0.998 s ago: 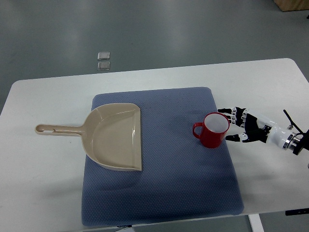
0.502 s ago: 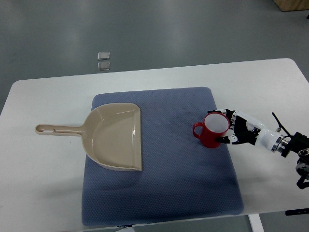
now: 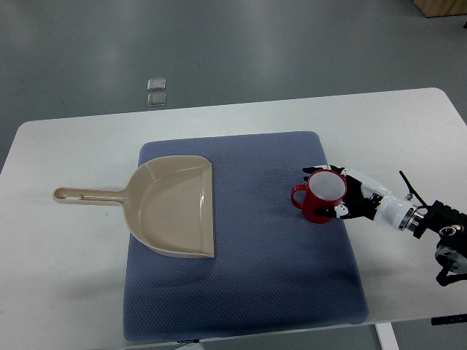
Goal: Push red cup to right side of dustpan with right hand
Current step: 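Cup the right hand fingers around the red mug's side, then push the red mug with the right hand toward the dustpan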
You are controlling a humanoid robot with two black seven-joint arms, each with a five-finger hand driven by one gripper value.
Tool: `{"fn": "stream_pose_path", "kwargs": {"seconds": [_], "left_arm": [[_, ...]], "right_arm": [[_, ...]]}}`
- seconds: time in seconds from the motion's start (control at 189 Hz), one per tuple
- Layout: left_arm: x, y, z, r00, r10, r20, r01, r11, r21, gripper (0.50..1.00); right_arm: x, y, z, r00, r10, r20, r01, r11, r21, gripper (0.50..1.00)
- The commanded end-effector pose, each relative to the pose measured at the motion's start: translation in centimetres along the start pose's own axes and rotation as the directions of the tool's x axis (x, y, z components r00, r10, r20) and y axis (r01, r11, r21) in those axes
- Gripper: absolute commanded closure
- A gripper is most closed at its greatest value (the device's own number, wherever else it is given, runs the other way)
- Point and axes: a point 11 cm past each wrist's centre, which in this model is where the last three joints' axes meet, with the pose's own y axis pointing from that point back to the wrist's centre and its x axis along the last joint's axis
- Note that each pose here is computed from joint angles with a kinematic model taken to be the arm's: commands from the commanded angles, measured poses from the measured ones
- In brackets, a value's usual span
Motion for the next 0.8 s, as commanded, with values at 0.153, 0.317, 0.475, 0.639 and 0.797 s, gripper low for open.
{"fn": "stream_pose_path", "kwargs": {"seconds": [0.153,0.317,0.475,0.639,0.797], "left_arm": [[0.0,0.0,0.0,1.000,0.000,0.000,0.000,1.000,0.000,0.500],[0.1,0.0,0.0,1.000,0.003,0.000,-0.003,1.000,0.000,0.500],[0.1,0.0,0.0,1.000,0.001,0.000,-0.001,1.000,0.000,0.500],[0.0,0.0,0.0,1.000,0.000,0.000,0.000,1.000,0.000,0.500],[-0.1,0.0,0.0,1.000,-0.002,0.000,0.002,1.000,0.000,0.500]], "right_arm": [[-1.8,-1.5,0.3,0.999,-0.039,0.024,0.038,0.999,0.017,0.564],[-3.3,-2.5,0.9,0.996,-0.079,0.038,0.079,0.997,0.012,0.564],[-4.0,-3.2,0.8,0.995,-0.094,0.044,0.093,0.995,0.021,0.566],[-5.4,-4.4,0.8,0.990,-0.126,0.059,0.124,0.992,0.036,0.566],[-6.4,-5.3,0.7,0.987,-0.143,0.073,0.139,0.989,0.056,0.568]]}}
